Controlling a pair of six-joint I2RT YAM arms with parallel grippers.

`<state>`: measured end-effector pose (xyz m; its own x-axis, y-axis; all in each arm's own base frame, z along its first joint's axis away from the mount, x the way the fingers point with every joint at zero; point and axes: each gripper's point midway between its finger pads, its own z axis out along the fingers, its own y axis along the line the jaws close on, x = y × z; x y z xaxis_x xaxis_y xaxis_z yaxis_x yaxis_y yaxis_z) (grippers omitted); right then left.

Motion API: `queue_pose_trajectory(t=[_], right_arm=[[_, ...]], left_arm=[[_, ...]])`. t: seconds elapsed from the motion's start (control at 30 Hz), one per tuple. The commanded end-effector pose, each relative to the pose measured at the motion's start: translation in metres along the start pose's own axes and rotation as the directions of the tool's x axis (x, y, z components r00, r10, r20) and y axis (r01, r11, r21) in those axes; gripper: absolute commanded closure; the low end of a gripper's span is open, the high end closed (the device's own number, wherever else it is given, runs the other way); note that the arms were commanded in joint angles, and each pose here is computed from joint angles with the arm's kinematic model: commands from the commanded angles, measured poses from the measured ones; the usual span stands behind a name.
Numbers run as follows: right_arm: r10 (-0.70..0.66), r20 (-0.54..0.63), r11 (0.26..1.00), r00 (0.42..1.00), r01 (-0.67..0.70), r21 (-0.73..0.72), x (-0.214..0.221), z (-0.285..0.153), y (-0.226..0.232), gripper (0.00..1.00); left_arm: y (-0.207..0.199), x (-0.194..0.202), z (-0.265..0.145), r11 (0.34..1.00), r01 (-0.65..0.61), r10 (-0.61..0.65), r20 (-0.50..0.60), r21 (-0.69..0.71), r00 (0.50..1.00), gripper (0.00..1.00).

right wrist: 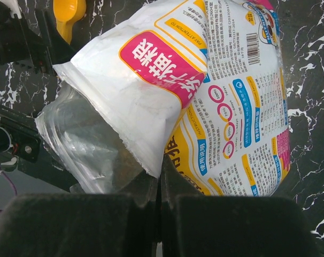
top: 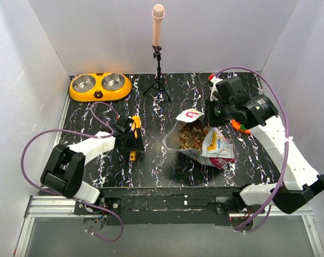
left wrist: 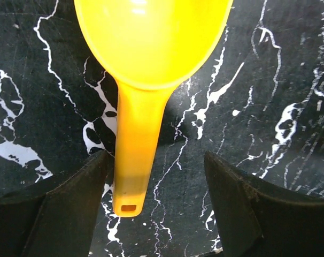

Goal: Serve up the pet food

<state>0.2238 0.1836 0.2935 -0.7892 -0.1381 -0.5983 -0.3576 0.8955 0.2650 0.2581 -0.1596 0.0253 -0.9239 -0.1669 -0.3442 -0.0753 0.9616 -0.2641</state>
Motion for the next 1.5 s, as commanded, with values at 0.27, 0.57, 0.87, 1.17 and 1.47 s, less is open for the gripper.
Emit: queue_pose_trajectory(t=[0.27,0.57,0.87,1.17,1.47], right_arm=[[0.01,0.211,0.987,0.977,0.024,-0.158,-0.033,-0.037,0.031,0.99],[-0.001,0.227,0.986,0.974,0.038,-0.161,-0.034,-0.043,0.031,0.99],[-0.005,0.223,0.986,0.975,0.042,-0.159,-0.03,-0.043,0.029,0.99],[0.009,0.213,0.984,0.977,0.029,-0.174,-0.031,-0.039,0.033,0.99],[0.023,0.201,0.984,0.979,0.014,-0.18,-0.026,-0.036,0.033,0.99]], left_arm=[[-0.018,-0.028,-0.004,0.884,0.177,-0.206,0.022,0.432,0.978,0.35],[-0.012,-0.019,0.013,0.847,0.22,-0.23,-0.04,0.484,0.972,0.37],[0.005,-0.011,0.016,0.909,0.165,-0.184,0.013,0.382,0.983,0.59],[-0.002,-0.012,0.013,0.986,0.066,-0.08,0.09,0.154,0.993,0.99],[-0.006,-0.022,-0.003,0.988,-0.051,0.075,0.165,-0.147,0.983,0.88]])
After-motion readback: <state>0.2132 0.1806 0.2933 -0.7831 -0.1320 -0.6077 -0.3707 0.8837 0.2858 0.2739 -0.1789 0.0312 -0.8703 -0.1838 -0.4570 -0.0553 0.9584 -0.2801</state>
